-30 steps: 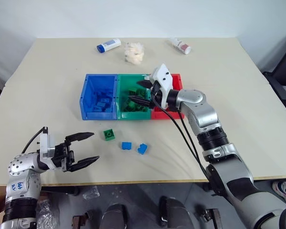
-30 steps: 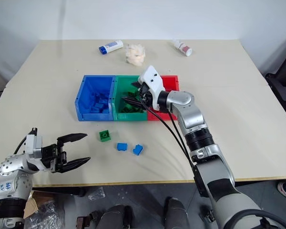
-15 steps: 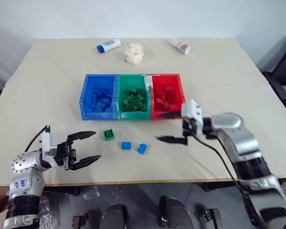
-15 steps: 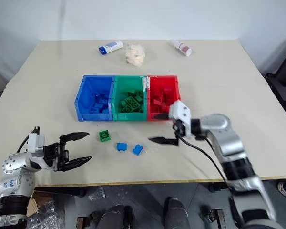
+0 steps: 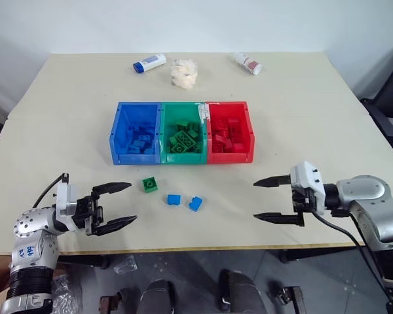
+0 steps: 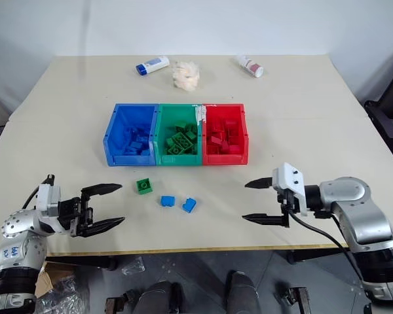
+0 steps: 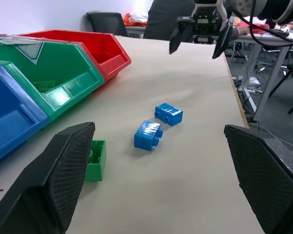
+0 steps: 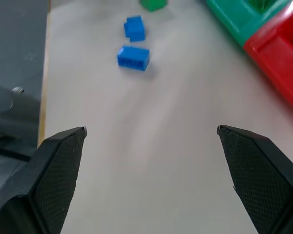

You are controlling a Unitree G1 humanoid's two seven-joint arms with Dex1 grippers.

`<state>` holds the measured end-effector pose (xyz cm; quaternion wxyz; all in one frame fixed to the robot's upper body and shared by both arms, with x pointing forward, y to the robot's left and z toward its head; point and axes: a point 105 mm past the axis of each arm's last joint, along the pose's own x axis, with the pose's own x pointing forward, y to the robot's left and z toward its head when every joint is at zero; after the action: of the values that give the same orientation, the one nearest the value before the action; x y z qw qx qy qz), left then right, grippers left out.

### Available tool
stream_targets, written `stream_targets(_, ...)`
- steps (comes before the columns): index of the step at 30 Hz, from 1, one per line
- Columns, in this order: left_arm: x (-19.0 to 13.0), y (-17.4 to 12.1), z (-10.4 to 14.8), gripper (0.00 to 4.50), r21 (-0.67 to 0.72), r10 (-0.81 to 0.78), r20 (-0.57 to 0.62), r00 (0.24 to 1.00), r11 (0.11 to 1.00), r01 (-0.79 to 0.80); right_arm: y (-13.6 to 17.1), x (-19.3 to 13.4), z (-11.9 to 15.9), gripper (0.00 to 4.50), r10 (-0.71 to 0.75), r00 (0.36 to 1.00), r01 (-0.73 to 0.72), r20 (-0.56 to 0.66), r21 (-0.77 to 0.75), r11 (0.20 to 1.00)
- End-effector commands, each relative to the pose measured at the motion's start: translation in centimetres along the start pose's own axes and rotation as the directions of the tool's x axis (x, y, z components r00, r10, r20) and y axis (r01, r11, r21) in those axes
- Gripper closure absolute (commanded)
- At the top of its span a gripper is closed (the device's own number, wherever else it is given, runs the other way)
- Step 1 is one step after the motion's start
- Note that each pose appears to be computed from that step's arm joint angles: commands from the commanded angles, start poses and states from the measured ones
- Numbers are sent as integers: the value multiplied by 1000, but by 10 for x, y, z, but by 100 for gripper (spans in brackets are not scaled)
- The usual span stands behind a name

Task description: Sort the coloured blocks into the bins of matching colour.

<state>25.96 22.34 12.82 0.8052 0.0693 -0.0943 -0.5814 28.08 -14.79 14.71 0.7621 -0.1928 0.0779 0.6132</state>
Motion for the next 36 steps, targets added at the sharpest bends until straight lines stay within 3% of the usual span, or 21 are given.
stream_targets(1,-3,1,4,0,15,-2,-2,1000,1000,2,5,26,11,1,28,999,-27,23,-31,999)
stream_targets(10,-1,-4,5,0,23,5,4,1000,1000,-5,-2,90,7,1,27,1000,-27,9,-52,998)
stream_targets(18,-6,-9,5,0,21,30,-1,1000,999,-30,-3,114,-1,1,59,998,-60,-13,-54,997)
stream_targets(21,-6,-9,5,0,19,34,-3,999,999,-34,-4,120,3,62,54,998,-54,8,-51,997)
stream_targets(32,-1,-9,3,0,17,40,10,999,999,-41,-3,121,24,448,50,995,-44,90,-69,997)
stream_targets(36,1,-9,3,0,17,44,16,999,999,-45,-7,119,34,448,41,993,-33,115,-70,997)
